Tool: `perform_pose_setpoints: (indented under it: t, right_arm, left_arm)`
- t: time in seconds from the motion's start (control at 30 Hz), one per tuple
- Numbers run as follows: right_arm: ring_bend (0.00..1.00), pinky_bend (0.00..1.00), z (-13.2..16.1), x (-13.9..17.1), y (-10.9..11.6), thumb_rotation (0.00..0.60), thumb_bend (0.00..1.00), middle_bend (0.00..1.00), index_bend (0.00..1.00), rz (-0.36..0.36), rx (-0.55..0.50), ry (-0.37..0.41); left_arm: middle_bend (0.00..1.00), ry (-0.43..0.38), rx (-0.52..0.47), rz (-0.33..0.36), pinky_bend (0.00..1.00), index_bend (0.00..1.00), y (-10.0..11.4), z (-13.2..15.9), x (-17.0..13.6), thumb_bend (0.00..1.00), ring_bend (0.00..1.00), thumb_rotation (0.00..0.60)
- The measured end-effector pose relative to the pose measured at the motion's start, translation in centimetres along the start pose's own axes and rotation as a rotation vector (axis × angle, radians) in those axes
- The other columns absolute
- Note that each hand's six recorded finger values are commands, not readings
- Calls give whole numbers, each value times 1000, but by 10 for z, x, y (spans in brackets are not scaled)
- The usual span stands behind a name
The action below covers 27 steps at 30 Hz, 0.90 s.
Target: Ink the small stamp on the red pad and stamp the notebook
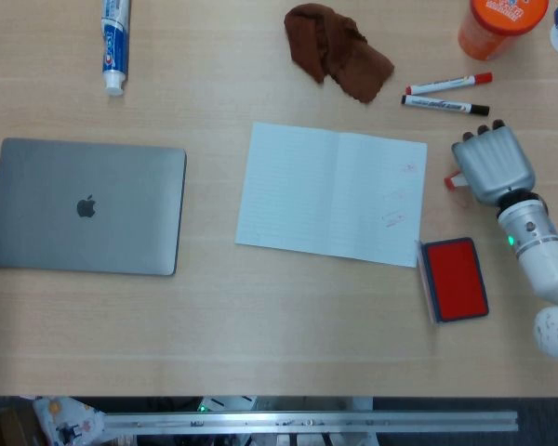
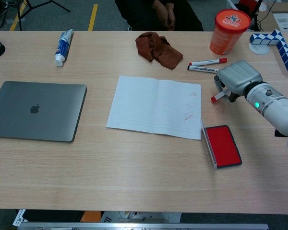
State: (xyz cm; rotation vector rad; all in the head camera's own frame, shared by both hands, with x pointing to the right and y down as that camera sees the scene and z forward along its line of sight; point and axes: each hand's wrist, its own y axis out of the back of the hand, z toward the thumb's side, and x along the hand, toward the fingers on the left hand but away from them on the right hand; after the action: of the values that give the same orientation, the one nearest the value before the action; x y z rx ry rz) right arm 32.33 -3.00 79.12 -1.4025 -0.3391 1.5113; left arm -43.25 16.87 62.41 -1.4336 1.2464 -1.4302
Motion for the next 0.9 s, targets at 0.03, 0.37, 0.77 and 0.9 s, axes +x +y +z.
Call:
perform_pose_setpoints:
  t: [0.03,0.37,0.77,0.9]
  right_arm:
    - [360,308,0,0,0,600,256,452,651,0,0,-1]
    - [326,275,0,-3,-1,600,254,434,592,52,17,-19]
    - [295,255,2,-3,1,600,253,411,510,114,43,-36]
    - [294,254,3,-3,0,600,252,407,478,124,51,-33]
  left_arm:
    - [0,0,0,0,18,0,0,0,0,294,0,600]
    - [0,4,0,0,18,0,1,-1,0,294,0,600]
    - [0,8,2,-6,18,0,0,-3,0,294,0,600]
    - [0,7,4,-14,18,0,-1,-3,0,294,0,600]
